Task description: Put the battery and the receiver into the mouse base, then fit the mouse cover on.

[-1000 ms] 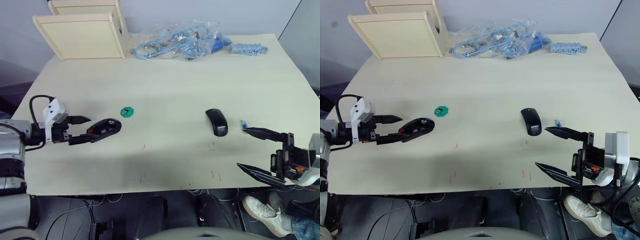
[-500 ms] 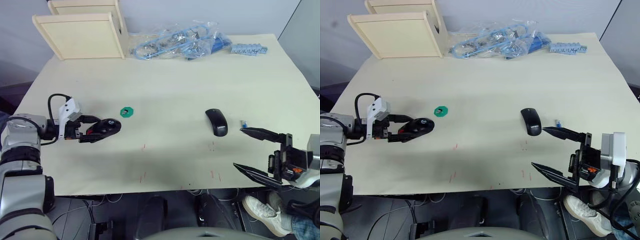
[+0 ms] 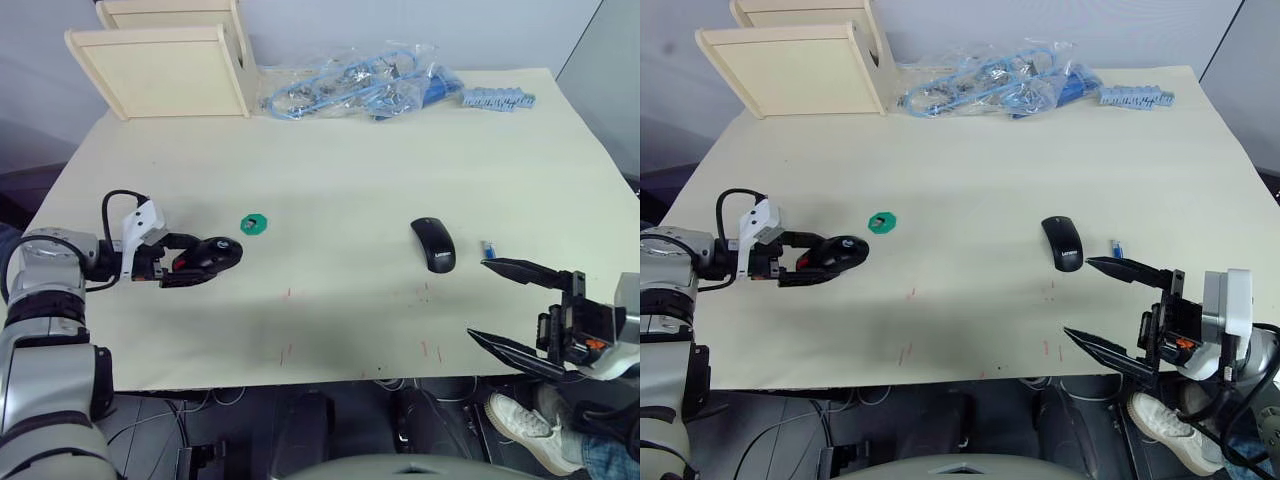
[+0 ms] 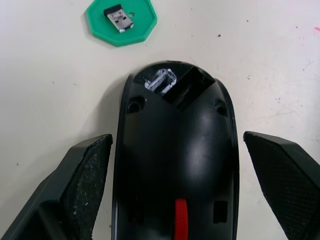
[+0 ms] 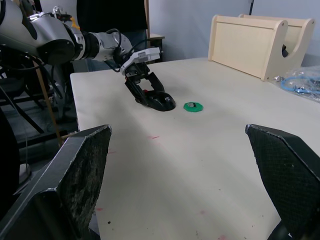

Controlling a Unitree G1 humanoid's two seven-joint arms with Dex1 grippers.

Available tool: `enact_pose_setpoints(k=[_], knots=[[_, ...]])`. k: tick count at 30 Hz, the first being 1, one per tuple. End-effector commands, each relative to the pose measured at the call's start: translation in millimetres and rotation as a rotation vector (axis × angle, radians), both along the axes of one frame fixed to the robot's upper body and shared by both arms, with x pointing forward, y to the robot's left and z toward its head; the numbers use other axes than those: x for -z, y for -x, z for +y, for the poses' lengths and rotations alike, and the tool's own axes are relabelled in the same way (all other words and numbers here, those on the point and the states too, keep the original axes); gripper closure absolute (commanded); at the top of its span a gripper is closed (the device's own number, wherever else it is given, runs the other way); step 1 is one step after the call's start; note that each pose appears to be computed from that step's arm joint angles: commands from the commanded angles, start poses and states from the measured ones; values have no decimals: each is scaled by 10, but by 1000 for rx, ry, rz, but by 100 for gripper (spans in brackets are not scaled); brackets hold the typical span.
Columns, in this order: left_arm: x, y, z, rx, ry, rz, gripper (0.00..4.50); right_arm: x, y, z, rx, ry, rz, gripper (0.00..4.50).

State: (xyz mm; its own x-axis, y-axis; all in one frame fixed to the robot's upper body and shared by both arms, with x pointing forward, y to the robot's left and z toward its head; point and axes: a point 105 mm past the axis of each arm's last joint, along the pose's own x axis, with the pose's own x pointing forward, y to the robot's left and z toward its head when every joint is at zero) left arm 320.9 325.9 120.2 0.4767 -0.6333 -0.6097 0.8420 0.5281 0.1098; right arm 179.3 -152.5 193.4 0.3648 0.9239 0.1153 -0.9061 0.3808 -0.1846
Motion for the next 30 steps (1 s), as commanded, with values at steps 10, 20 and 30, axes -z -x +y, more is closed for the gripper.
enact_pose_setpoints(k=[10,20,30], knots=[[-92,-21,27,-2,6,-48,3,-71,19,-11,8,2,-44,0],[-121,-11,-5,14,54,-73,157,-41,40,-38,15,3,-34,0],[-377,171,-218,138,142,-173,157,71,36,-123,37,6,0,0]])
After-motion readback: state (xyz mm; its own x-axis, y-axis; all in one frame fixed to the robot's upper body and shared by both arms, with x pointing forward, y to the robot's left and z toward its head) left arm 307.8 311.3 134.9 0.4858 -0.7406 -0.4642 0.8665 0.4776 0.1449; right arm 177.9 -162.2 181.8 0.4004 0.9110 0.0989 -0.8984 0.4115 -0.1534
